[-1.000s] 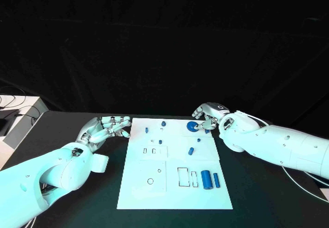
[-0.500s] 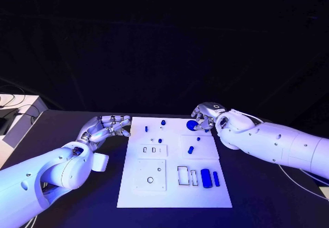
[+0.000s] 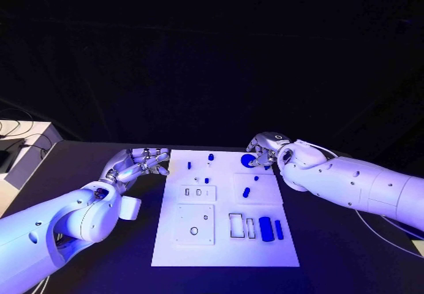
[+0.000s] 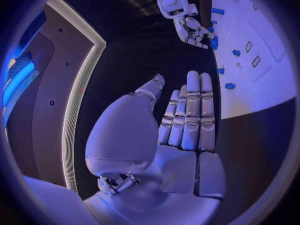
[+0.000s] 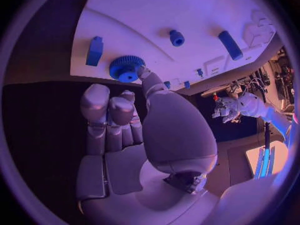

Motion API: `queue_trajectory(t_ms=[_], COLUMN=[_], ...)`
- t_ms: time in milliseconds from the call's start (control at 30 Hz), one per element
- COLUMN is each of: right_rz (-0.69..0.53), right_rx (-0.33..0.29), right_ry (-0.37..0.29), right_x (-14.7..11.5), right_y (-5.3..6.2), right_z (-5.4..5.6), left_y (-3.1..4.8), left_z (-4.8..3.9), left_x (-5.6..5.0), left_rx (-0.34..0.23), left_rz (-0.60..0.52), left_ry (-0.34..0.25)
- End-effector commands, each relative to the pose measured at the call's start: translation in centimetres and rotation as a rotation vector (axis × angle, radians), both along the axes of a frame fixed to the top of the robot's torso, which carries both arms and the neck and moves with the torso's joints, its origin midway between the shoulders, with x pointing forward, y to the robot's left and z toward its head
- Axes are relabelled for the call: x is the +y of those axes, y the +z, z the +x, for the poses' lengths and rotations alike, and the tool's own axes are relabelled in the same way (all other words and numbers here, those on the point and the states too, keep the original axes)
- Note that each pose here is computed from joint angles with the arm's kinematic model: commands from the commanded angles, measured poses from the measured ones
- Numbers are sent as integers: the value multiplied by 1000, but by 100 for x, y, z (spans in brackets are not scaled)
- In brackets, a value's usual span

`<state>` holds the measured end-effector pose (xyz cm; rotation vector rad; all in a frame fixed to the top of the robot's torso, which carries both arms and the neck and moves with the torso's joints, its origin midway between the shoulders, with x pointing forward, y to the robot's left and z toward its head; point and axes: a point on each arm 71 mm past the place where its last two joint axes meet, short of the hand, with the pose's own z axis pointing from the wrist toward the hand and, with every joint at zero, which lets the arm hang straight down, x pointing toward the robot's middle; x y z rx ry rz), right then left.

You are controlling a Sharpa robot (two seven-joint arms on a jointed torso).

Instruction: Assemble the parts on the task board

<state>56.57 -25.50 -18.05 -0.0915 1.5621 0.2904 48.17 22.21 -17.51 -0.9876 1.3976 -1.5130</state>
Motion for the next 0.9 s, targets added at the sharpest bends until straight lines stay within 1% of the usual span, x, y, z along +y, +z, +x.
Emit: queue_trajectory(t_ms=[33, 400, 900], right_rz=[26, 46, 74], right_rx=[52, 113, 138], right_ry=[-23, -43, -54], right_x=[-21, -46, -63], right_y=[-35, -84, -108], right_z=[12, 57, 99], left_y=[4, 1, -5], left_z=[-6, -5, -1], left_x=[-27, -25, -15], left_rx=[-3, -1, 3], left_rz=[-5, -4, -2], left_ry=[-21, -22, -20])
